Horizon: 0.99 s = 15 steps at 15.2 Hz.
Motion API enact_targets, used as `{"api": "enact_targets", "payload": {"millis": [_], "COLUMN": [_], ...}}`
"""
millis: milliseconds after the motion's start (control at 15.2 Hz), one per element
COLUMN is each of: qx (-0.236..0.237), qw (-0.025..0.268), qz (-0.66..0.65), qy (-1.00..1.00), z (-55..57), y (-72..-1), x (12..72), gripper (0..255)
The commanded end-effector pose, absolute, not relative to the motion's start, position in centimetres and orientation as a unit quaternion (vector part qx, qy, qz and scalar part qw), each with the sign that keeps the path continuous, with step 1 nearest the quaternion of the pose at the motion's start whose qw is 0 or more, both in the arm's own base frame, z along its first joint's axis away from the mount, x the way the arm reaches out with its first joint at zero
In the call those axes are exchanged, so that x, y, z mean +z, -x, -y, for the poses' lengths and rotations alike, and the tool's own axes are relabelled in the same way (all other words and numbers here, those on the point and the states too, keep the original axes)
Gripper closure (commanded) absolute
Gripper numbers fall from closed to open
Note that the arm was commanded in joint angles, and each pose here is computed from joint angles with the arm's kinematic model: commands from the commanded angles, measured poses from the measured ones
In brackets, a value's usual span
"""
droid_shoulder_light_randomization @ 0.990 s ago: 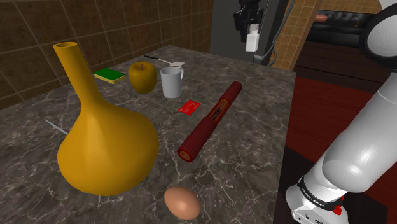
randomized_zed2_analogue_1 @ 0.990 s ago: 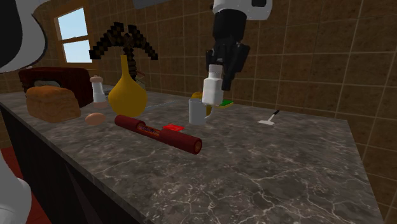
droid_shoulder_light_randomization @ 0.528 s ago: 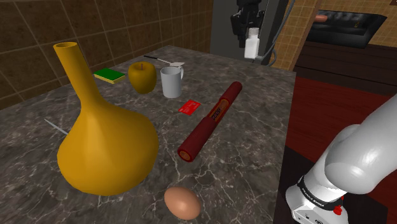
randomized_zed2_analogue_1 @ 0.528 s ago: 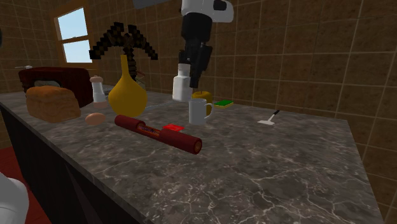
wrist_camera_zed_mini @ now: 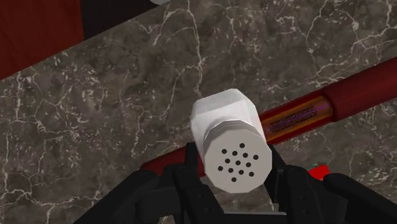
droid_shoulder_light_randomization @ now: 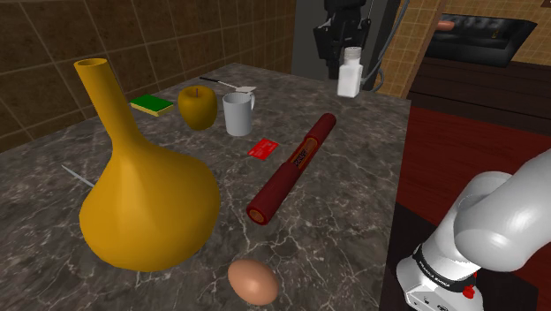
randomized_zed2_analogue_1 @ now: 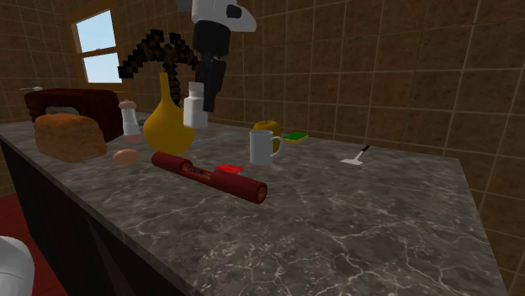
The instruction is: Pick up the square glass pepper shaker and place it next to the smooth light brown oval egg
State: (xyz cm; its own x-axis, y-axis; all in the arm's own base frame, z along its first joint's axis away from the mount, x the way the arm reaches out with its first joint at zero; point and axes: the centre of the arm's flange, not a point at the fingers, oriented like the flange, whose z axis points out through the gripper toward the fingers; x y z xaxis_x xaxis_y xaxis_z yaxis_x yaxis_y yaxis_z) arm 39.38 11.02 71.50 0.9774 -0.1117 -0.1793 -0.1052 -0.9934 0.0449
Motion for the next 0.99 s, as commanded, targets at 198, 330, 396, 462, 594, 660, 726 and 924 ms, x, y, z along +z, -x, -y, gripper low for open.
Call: {"api": "enact_targets", "payload": {"millis": [198, 330, 396, 462, 594, 660, 726, 924], "qx": [-0.091, -0.091, -0.091, -0.091, -0.091, -0.091, -0.091, -0.091], "qw": [0.018, 0.018, 0.018, 0.018, 0.018, 0.018, 0.018, 0.018], "qz": [0.056, 0.056, 0.056, 0.056, 0.056, 0.056, 0.056, 0.056], "qy": [-0.994, -0.994, -0.994, -0.994, -0.994, -0.994, -0.994, -0.994], "z": [-16.6, -18.9, -20.0, -21.1, -23.4, -24.5, -25.6, -29.0], "y": [-35.9, -34.5, -33.8, -33.1, -31.7, -31.0, -30.3, -28.2], "x": [71.2, 71.2, 71.2, 71.2, 71.2, 71.2, 71.2, 71.2], "gripper": [255, 255, 255, 255, 255, 255, 255, 255]}}
